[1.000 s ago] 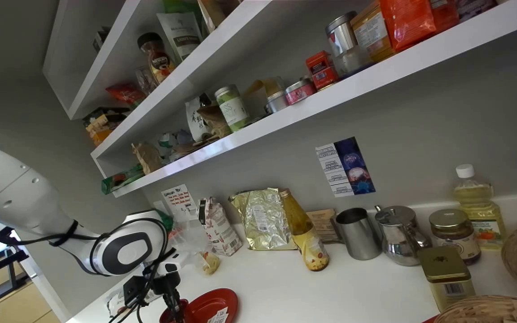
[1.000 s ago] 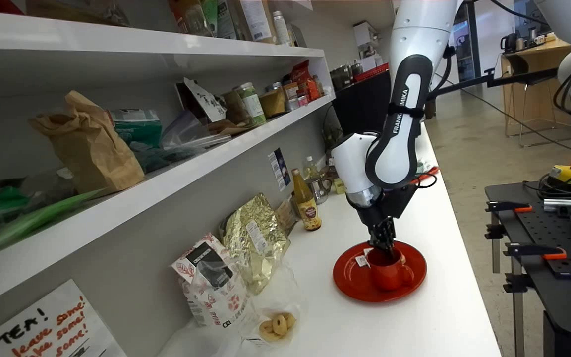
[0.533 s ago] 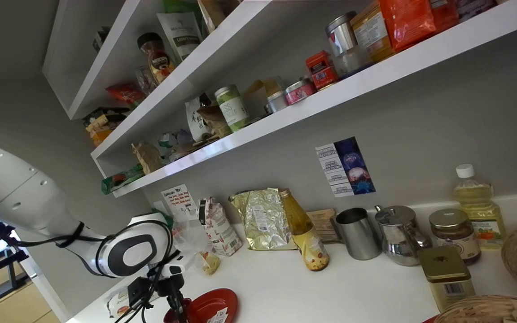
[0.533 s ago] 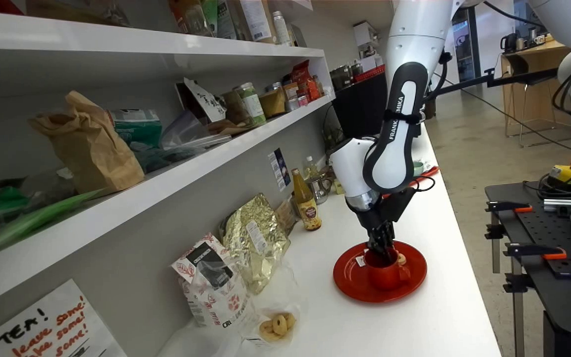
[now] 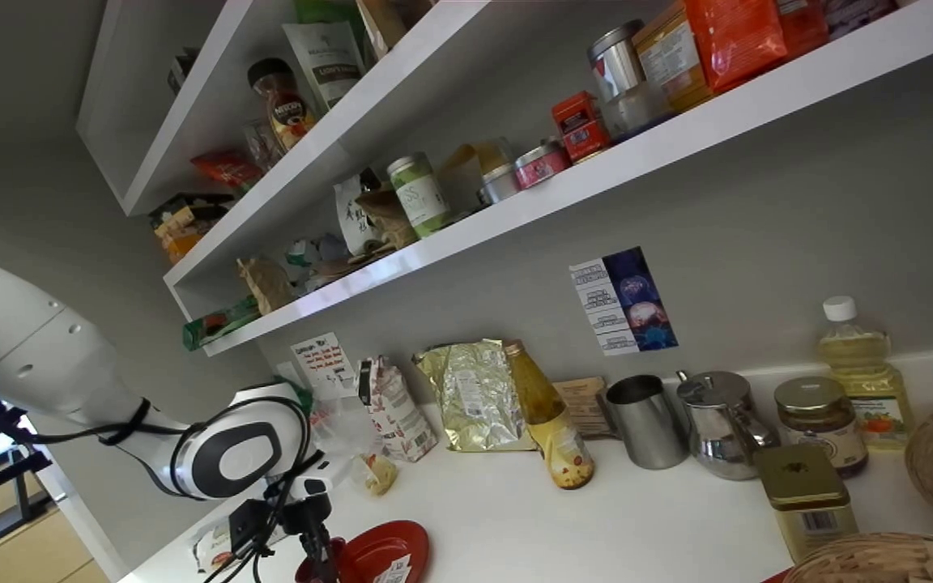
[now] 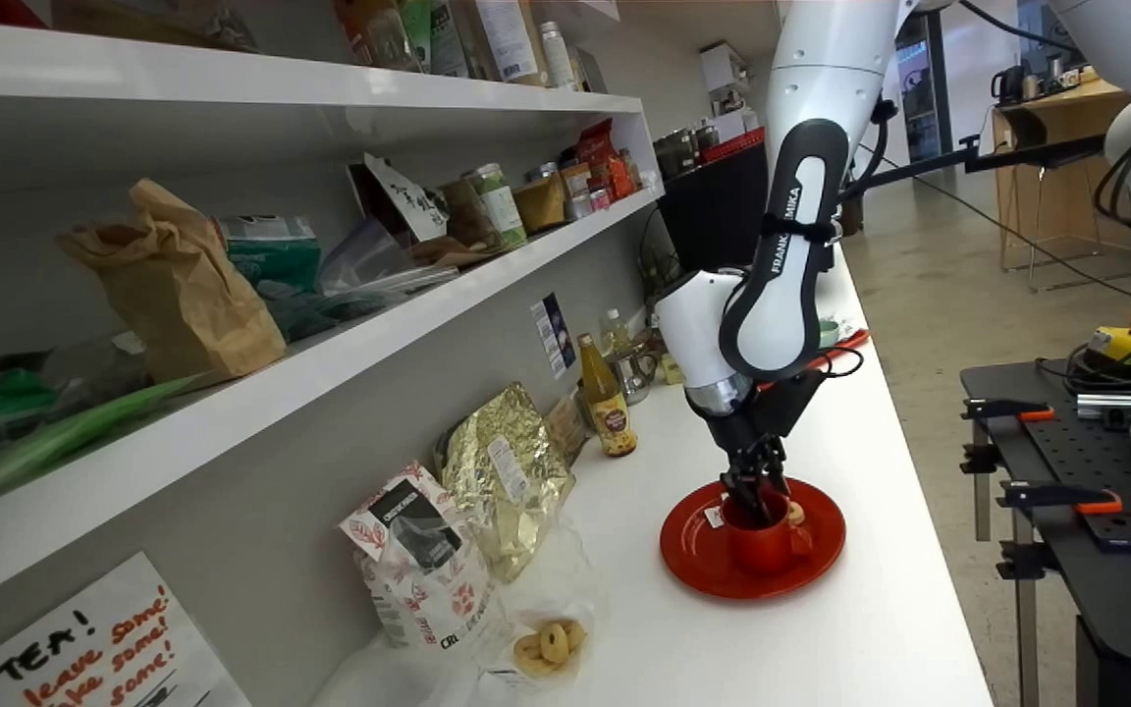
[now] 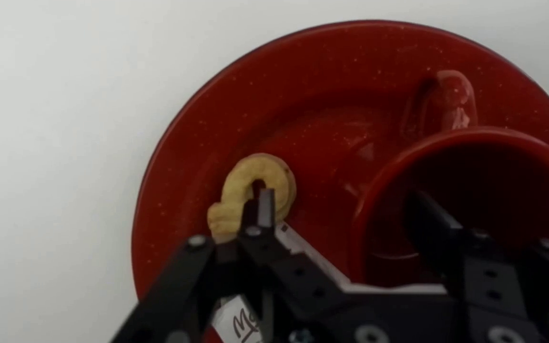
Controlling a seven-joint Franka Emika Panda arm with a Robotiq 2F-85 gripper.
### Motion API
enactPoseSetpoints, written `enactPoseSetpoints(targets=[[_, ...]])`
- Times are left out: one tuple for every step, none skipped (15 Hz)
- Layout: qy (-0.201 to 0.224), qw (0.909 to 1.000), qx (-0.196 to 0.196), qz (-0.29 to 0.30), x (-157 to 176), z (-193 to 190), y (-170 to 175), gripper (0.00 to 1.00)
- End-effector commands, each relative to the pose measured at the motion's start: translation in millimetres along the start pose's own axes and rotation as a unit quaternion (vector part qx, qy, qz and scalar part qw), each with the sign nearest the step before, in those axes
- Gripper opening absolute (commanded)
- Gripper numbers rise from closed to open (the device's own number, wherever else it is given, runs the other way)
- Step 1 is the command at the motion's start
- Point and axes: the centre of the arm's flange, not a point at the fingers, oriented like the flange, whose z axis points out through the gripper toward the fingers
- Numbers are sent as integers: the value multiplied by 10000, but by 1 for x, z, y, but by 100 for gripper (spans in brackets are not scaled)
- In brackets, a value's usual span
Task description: Put the red mug on the red plate.
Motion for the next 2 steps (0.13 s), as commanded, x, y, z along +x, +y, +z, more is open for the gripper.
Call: enactPoseSetpoints(targets=[[-4,10000,-2,0,0,0,0,70],[-3,10000,-2,0,0,0,0,70]])
